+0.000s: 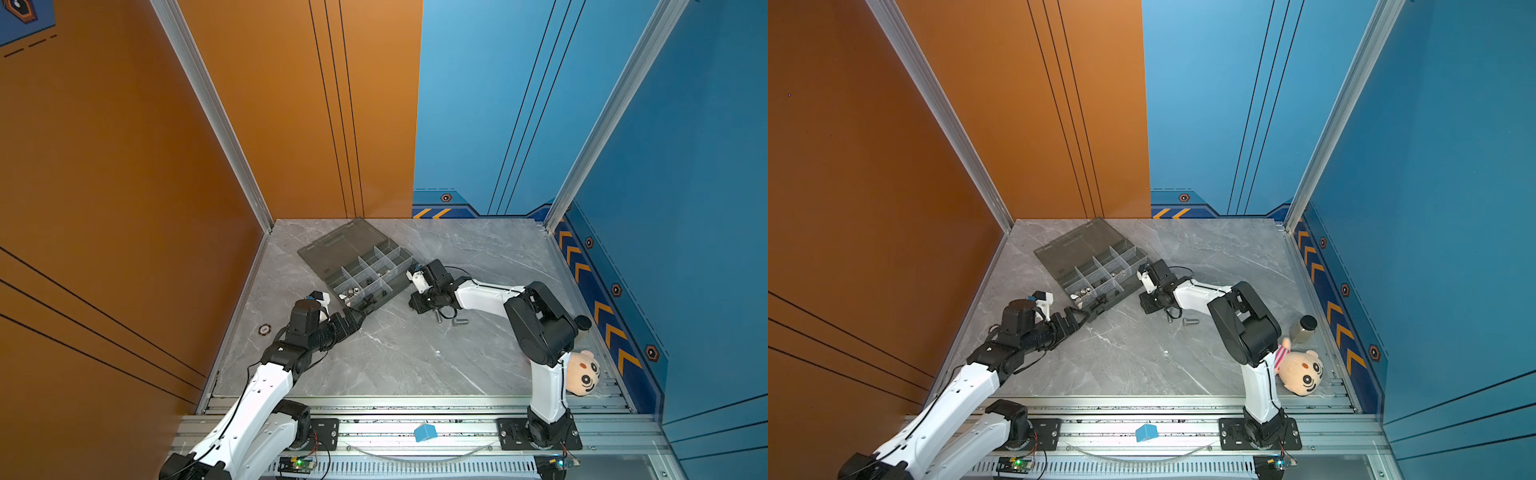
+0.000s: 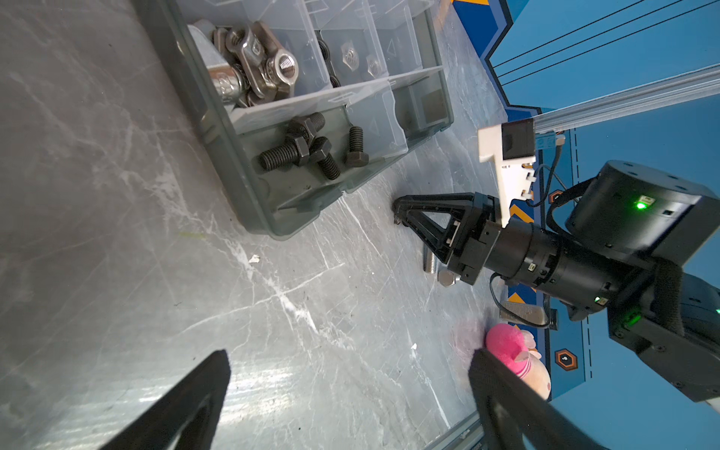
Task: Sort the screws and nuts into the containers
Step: 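Close the right gripper on the black bolt head and lift it, then carry the black bolt with the right gripper into the box compartment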
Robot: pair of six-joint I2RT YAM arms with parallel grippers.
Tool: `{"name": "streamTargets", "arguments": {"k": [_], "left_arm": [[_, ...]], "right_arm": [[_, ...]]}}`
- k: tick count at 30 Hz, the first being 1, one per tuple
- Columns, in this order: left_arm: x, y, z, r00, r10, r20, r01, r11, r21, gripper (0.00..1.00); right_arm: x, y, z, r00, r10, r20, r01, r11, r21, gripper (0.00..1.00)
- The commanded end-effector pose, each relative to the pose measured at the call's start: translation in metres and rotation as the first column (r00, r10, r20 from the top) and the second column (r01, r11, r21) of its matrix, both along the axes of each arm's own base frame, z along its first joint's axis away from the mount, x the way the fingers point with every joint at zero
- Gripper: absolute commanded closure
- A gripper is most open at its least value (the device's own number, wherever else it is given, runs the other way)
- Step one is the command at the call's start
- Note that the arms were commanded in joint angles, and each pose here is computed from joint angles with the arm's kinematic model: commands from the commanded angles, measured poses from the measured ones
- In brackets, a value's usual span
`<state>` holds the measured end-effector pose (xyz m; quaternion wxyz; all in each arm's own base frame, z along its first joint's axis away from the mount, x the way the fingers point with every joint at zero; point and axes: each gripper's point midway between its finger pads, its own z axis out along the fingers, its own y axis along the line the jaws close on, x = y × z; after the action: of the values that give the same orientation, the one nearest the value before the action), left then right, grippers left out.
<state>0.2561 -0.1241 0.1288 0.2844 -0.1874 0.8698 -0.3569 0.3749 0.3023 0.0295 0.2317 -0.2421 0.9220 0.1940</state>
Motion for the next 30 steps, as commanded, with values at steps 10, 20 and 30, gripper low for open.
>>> {"name": "streamTargets", "arguments": {"k": [10,20,30], "left_arm": [[0.001,-0.001,0.009,1.000,-0.007,0.028,0.007,1.000,-0.002,0.02],[0.000,0.000,0.010,0.999,-0.008,0.035,0.009,1.000,-0.005,0.02],[-0.002,0.003,0.010,0.999,-0.007,0.036,0.007,1.000,-0.001,0.02]], "right_arm": [[-0.019,0.033,0.087,0.989,0.103,0.103,-0.120,0.978,0.173,1.00],[-0.016,0.102,0.137,0.940,0.227,0.257,-0.276,0.945,0.175,1.00],[0.007,0.137,0.121,0.934,0.225,0.279,-0.270,0.953,0.137,1.00]]}}
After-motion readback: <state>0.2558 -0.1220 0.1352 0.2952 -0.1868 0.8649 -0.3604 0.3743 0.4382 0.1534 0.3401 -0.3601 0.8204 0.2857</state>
